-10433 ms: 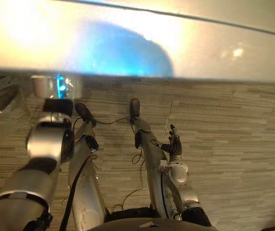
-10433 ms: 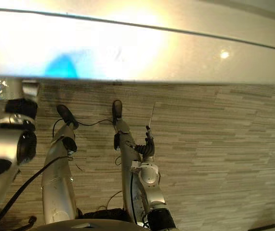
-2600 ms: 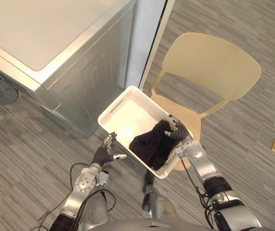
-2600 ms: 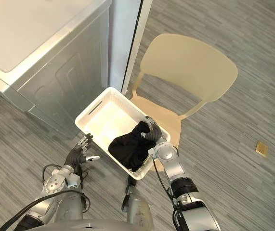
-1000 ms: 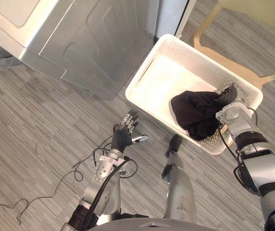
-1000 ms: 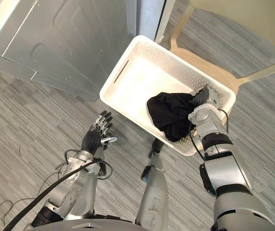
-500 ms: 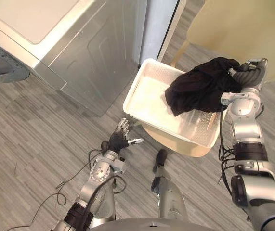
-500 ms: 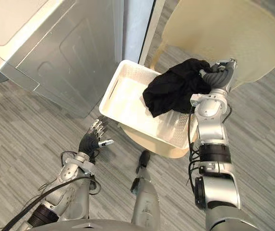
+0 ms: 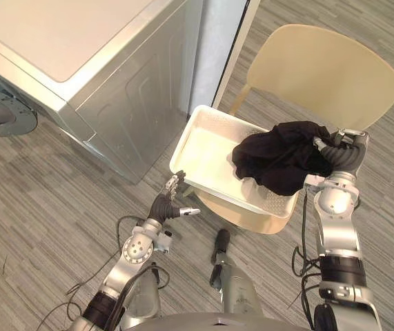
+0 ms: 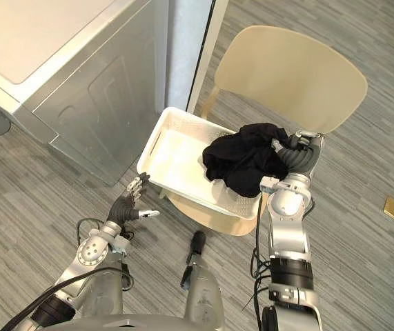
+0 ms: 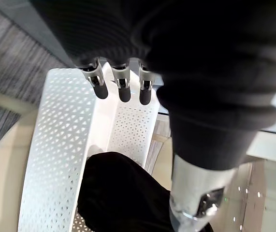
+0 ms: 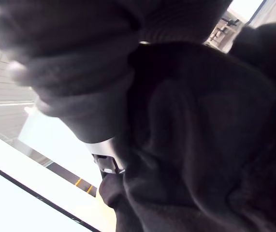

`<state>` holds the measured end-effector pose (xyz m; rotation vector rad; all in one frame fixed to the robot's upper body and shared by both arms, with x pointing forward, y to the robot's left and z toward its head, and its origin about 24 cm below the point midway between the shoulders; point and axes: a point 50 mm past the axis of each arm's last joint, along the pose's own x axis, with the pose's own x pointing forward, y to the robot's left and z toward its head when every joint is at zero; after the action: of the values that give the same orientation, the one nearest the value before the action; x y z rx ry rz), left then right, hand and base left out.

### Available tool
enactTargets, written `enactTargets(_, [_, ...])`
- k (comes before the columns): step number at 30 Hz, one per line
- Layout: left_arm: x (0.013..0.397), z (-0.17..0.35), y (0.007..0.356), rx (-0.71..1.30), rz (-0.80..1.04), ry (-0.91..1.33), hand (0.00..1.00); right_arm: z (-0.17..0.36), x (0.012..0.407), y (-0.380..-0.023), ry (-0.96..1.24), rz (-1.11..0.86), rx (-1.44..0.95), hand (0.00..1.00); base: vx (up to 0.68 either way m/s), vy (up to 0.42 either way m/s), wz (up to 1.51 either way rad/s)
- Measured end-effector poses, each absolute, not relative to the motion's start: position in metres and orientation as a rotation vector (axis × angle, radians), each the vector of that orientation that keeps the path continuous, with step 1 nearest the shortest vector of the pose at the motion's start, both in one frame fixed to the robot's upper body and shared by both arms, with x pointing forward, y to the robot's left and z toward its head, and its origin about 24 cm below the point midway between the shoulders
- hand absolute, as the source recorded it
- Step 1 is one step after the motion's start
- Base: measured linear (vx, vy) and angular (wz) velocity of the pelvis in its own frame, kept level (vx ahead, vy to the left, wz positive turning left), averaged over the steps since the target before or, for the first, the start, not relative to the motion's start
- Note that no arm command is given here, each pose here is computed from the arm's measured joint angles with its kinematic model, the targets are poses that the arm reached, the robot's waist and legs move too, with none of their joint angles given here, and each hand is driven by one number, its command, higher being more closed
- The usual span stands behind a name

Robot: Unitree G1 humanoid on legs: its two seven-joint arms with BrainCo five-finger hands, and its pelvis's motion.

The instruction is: Pick up the laundry basket with both hands and put the clothes into the washing machine.

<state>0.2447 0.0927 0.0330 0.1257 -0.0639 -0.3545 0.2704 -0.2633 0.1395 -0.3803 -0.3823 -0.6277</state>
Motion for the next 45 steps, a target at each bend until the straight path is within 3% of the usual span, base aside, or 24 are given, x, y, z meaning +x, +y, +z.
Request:
enactTargets(8, [0.271,0.063,0.11,0.711,-0.286,-0.303,0.0,0.165,0.239,-0.24,-0.599,-0.494,-0.393,1.0,0.02,-0.034,-0.24])
enactTargets(21, [0.283,0.061,0.108,0.823,-0.3,-0.306,0.0,0.184,0.231,-0.218,-0.735,-0.311,-0.265,1.0,0.04,-0.017,-0.14])
enactTargets(22, [0.283,0.061,0.108,0.823,-0.3,-0.305,0.0,0.184,0.231,-0.217,-0.734,-0.305,-0.261,0.0,0.02,-0.007,-0.04])
enactTargets(27, [0.282,0.06,0.107,0.792,-0.3,-0.294,0.0,0.173,0.236,-0.201,-0.683,-0.161,-0.273,0.0,0.0,-0.006,-0.1])
enactTargets(30, [0.274,0.051,0.108,0.745,-0.303,-0.246,0.0,0.14,0.243,-0.207,-0.499,-0.076,-0.355,0.0,0.0,-0.005,-0.08])
enactTargets(37, [0.239,0.014,0.146,0.674,-0.22,-0.024,0.0,0.039,0.227,-0.249,0.053,-0.079,-0.418,0.0,0.01,-0.005,0.11])
enactTargets(45, [0.224,0.026,0.183,0.567,0.014,-0.013,0.0,0.008,0.236,-0.272,0.233,-0.175,-0.431,0.0,0.0,-0.004,0.33])
